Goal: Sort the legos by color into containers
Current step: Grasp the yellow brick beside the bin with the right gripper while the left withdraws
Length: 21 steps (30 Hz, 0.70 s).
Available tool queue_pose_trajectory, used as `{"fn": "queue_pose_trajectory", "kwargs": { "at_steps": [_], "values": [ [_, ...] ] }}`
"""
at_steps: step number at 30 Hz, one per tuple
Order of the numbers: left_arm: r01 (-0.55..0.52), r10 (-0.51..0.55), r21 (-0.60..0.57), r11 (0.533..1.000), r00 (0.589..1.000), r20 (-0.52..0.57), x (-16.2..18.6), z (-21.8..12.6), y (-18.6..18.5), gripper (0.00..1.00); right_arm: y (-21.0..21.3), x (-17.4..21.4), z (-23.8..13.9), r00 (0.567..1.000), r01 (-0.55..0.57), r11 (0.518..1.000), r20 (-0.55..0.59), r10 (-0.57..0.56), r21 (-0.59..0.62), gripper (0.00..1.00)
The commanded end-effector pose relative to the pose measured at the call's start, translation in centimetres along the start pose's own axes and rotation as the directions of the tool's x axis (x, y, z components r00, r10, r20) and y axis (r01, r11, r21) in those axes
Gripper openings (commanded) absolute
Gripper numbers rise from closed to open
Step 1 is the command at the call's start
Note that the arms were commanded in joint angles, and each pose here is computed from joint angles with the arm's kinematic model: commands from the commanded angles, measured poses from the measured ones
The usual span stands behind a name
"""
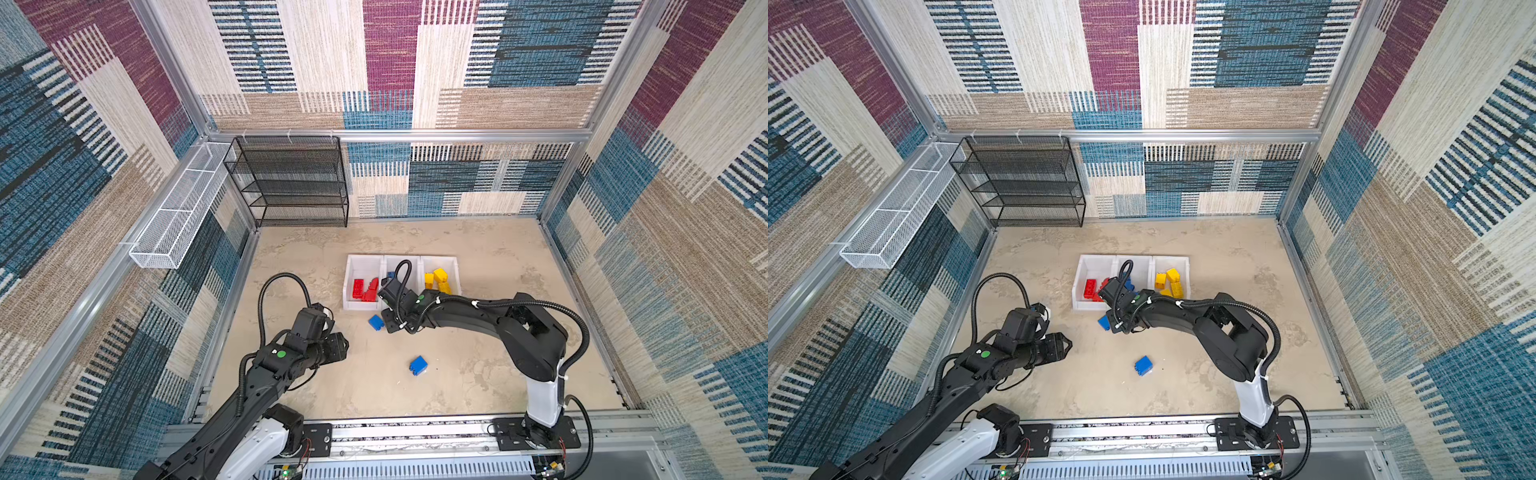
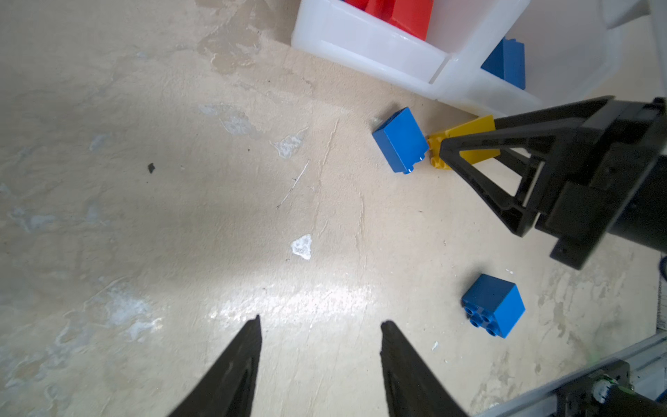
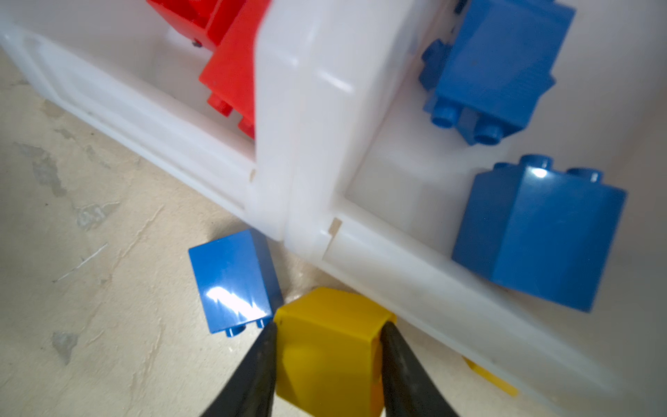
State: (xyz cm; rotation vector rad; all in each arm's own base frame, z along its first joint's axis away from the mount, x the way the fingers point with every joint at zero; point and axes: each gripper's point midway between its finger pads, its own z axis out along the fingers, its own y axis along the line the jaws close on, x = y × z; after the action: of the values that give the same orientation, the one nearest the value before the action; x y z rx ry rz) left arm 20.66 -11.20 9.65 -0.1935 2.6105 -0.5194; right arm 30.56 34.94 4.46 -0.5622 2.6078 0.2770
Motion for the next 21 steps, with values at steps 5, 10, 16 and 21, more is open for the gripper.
{"fn": "queue_pose_trajectory", "kwargs": {
  "at_steps": [5,10,16,21],
  "values": [
    [0.024,-0.024,-0.010,1.000,1.000,-0.005,0.3,0.2,0.3,0.56,-0.1,0.4,-1.9,1.000,-0.018,1.000,0.020,0.018,-0.021,0.42],
    [0.025,-0.025,-0.007,1.000,1.000,-0.009,0.4,0.3,0.3,0.56,-0.5,-0.2,-5.1,0.997,-0.037,0.999,0.069,0.039,-0.035,0.41],
    [0.030,-0.030,-0.005,1.000,0.999,-0.019,0.5,0.6,0.3,0.57,-3.9,-2.9,-9.7,0.983,-0.063,0.998,0.176,0.058,0.022,0.42],
    [0.029,-0.029,0.002,1.000,0.999,-0.022,0.6,0.6,0.1,0.57,-10.2,-5.2,-10.8,0.961,-0.159,0.985,0.239,0.139,0.065,0.43]
  ]
}}
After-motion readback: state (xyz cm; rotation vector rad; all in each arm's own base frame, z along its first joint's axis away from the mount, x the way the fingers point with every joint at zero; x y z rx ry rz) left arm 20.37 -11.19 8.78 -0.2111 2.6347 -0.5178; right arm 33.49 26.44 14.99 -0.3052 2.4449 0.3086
